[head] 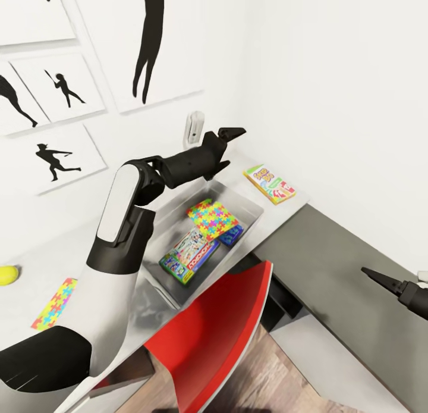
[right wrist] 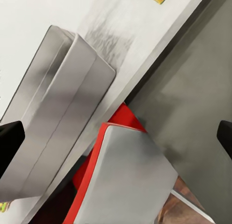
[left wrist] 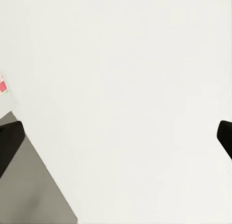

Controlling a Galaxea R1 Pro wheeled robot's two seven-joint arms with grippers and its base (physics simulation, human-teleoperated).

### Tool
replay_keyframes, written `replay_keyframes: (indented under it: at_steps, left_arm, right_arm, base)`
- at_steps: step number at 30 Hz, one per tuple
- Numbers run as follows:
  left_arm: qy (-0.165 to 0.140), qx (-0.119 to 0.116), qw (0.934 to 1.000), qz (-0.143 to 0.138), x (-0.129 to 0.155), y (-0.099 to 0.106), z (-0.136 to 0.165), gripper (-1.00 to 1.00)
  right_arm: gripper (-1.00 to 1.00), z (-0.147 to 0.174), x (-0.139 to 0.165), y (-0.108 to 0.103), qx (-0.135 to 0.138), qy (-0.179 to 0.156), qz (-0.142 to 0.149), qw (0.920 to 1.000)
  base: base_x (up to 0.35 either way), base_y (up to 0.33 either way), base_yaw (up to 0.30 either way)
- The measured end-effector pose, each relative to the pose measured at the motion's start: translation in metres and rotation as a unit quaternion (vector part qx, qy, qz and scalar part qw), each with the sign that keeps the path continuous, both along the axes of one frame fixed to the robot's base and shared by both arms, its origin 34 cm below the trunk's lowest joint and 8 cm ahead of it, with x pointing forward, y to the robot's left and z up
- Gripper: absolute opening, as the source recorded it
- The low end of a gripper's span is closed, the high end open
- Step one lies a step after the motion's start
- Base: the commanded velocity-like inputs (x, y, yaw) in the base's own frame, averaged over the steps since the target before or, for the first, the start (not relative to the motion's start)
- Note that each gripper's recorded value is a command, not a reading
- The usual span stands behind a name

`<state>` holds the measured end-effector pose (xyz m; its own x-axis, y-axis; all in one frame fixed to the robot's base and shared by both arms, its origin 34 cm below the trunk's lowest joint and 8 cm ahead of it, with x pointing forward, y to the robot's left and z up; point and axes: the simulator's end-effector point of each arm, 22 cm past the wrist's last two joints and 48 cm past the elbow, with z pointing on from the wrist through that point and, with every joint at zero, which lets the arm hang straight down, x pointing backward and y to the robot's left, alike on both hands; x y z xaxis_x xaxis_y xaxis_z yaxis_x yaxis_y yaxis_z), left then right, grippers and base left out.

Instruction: Put all the toys in the child's room - the three board games (two on the bed and one on the table), the two jigsaw puzzles on the table, and the tennis ball on the table - inside the toy box on the table in the child's room.

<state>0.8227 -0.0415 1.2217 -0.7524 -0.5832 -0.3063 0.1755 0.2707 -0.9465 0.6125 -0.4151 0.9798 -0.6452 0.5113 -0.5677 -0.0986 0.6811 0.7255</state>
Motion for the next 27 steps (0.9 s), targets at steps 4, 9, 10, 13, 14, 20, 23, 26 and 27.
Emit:
replay_keyframes:
  at_steps: [4,9,10,13,14,20,23,26,27]
  left_arm:
    - [-0.007,-0.002,1.0000,-0.001,-0.003,0.000,0.008,1.00]
    - [-0.015,-0.004,0.9999,-0.001,-0.006,0.000,0.017,1.00]
    - [-0.017,-0.004,0.9999,-0.002,-0.007,0.000,0.019,1.00]
    - [-0.021,-0.005,0.9998,-0.002,-0.009,0.000,0.024,1.00]
    - [-0.022,-0.005,0.9997,-0.002,-0.010,0.000,0.025,1.00]
    - [-0.029,-0.006,0.9996,-0.002,-0.013,0.000,0.034,1.00]
    - [-0.032,-0.006,0.9995,-0.002,-0.014,0.000,0.038,1.00]
    - [-0.035,-0.006,0.9994,-0.002,-0.016,0.000,0.041,1.00]
    - [-0.035,-0.006,0.9994,-0.002,-0.016,0.000,0.042,1.00]
  right_arm:
    - [1.00,0.003,0.000,0.000,0.000,-0.003,0.000,1.0000]
    - [1.00,0.007,0.000,0.000,0.000,-0.007,0.000,1.0000]
    - [1.00,0.008,0.000,0.000,0.000,-0.008,0.000,1.0000]
    - [1.00,0.011,0.000,0.000,0.000,-0.010,0.000,0.9999]
    - [1.00,0.011,0.000,0.000,0.000,-0.011,0.000,0.9999]
    - [1.00,0.016,0.000,0.000,0.000,-0.016,0.000,0.9999]
    - [1.00,0.019,0.001,0.000,0.000,-0.019,0.000,0.9998]
    - [1.00,0.021,0.001,0.000,0.000,-0.021,0.000,0.9998]
    - [1.00,0.022,0.001,0.000,0.000,-0.022,0.000,0.9998]
  base:
    - [0.000,0.000,0.000]
    - [0.000,0.000,0.000]
    - [0.000,0.000,0.000]
    - [0.000,0.000,0.000]
    - [0.000,0.000,0.000]
    - [0.000,0.000,0.000]
    - [0.000,0.000,0.000]
    - [0.000,0.000,0.000]
    - [0.000,0.000,0.000]
